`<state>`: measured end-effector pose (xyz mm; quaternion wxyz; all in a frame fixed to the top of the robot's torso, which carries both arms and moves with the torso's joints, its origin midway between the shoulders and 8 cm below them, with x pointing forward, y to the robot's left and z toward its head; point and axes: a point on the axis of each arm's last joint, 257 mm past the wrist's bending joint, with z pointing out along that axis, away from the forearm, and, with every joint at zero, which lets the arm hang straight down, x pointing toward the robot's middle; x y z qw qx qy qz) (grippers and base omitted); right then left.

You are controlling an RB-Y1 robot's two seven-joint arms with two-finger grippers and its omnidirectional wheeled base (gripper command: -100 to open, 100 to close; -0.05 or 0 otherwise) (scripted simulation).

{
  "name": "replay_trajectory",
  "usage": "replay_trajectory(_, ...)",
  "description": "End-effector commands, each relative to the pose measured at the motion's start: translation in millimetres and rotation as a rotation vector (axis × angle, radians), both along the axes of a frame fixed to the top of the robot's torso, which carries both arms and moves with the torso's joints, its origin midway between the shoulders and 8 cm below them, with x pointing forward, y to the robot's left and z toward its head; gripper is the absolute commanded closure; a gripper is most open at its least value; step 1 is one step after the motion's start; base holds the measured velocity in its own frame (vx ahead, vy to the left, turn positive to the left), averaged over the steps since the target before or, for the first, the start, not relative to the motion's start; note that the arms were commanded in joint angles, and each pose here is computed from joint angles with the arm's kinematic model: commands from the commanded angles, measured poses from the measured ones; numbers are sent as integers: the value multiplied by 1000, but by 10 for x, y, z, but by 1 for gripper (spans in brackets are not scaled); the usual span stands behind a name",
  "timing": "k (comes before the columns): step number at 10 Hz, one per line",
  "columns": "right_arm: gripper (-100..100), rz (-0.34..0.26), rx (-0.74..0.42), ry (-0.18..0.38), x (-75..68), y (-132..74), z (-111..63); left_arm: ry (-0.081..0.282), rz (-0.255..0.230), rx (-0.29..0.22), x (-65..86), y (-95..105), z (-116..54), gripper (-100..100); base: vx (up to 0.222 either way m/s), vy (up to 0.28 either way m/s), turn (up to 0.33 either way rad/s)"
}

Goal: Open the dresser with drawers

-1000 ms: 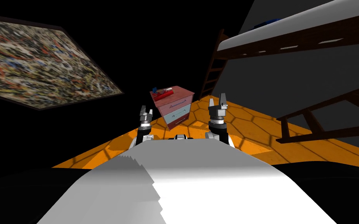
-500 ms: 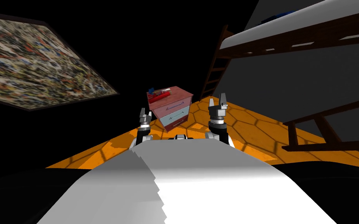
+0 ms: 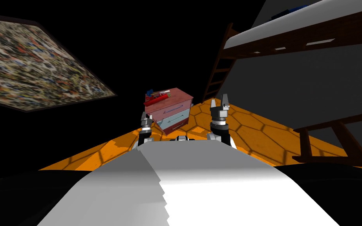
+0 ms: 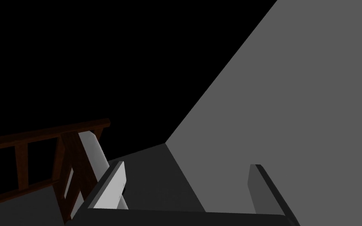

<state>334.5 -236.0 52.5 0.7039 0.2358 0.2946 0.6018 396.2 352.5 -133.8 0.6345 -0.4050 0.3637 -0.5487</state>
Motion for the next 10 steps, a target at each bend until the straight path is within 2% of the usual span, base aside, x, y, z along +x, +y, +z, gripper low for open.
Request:
replay_trajectory(1,0,0,0,0,0,0,0,28,28,-20,-15,157,-187,-100,154,-157,66)
replay_trajectory(6,0,0,0,0,0,0,0,87,93,-66,-90,485,-620,-100,147,-186,80)
replay_trajectory(10,0,0,0,0,0,0,0,127,150,-124,-193,681,-970,-100,141,-185,72)
